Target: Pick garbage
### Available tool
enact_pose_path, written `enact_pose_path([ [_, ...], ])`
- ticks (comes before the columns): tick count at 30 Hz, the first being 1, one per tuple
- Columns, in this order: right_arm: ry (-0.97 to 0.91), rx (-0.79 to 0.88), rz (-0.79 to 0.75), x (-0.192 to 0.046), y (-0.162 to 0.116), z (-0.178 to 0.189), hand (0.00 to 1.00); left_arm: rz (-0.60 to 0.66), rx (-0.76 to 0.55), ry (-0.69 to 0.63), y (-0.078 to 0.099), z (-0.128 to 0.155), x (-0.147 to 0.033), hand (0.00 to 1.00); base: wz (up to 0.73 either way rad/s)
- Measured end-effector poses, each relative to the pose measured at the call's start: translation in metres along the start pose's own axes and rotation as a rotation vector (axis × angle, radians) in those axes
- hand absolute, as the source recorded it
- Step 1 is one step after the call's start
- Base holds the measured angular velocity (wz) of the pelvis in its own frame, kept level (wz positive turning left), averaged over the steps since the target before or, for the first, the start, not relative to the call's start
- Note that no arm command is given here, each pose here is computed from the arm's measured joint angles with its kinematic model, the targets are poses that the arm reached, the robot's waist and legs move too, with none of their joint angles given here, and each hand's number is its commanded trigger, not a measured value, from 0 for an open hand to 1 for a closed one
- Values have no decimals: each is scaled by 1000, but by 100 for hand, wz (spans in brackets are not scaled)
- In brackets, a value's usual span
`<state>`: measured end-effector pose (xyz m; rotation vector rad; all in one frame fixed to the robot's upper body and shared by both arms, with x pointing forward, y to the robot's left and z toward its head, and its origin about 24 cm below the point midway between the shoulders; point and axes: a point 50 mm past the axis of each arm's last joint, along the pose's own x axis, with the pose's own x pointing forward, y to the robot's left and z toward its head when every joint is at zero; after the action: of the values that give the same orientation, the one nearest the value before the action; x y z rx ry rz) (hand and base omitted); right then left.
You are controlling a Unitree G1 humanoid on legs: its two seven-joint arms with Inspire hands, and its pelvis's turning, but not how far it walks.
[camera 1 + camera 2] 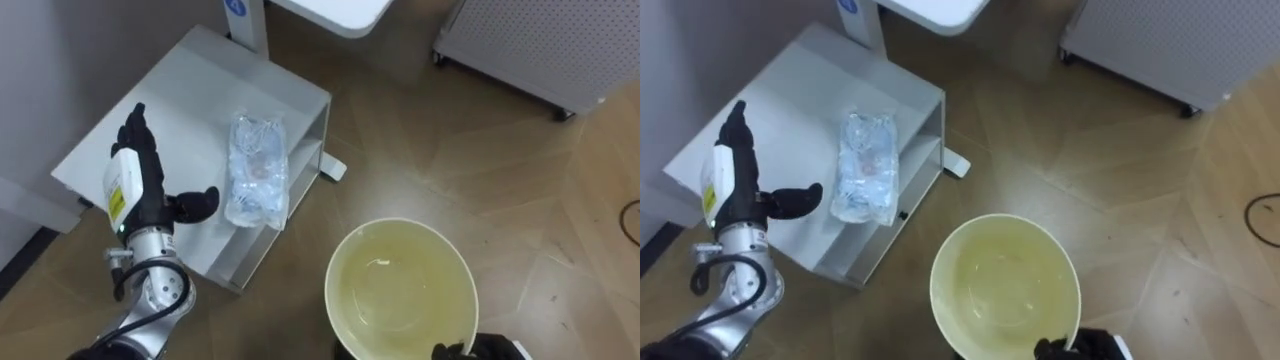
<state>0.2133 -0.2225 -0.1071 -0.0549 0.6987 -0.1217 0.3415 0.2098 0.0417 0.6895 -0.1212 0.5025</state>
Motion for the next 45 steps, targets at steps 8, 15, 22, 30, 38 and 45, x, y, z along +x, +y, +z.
enact_pose_path([
  [8, -9, 26, -2, 1, 1, 3, 100, -62, 65, -20, -7, -4, -6, 0, 2],
  [15, -7, 38, -9, 1, 1, 3, 100, -85, 108, -36, -9, -5, -8, 0, 0],
  [22, 16, 89, -31, 0, -3, -2, 100, -102, 144, -72, -11, -3, -8, 0, -5],
  [30, 37, 88, -51, -2, -7, -8, 100, -123, 202, -157, -14, 7, -5, 0, -1],
  [38, 52, 117, -54, -4, -9, -12, 100, -174, 385, -305, -20, 16, -4, 0, 0],
  [45, 87, 146, -57, -4, -10, -15, 100, -217, 474, -275, -22, 10, -4, 0, 0],
])
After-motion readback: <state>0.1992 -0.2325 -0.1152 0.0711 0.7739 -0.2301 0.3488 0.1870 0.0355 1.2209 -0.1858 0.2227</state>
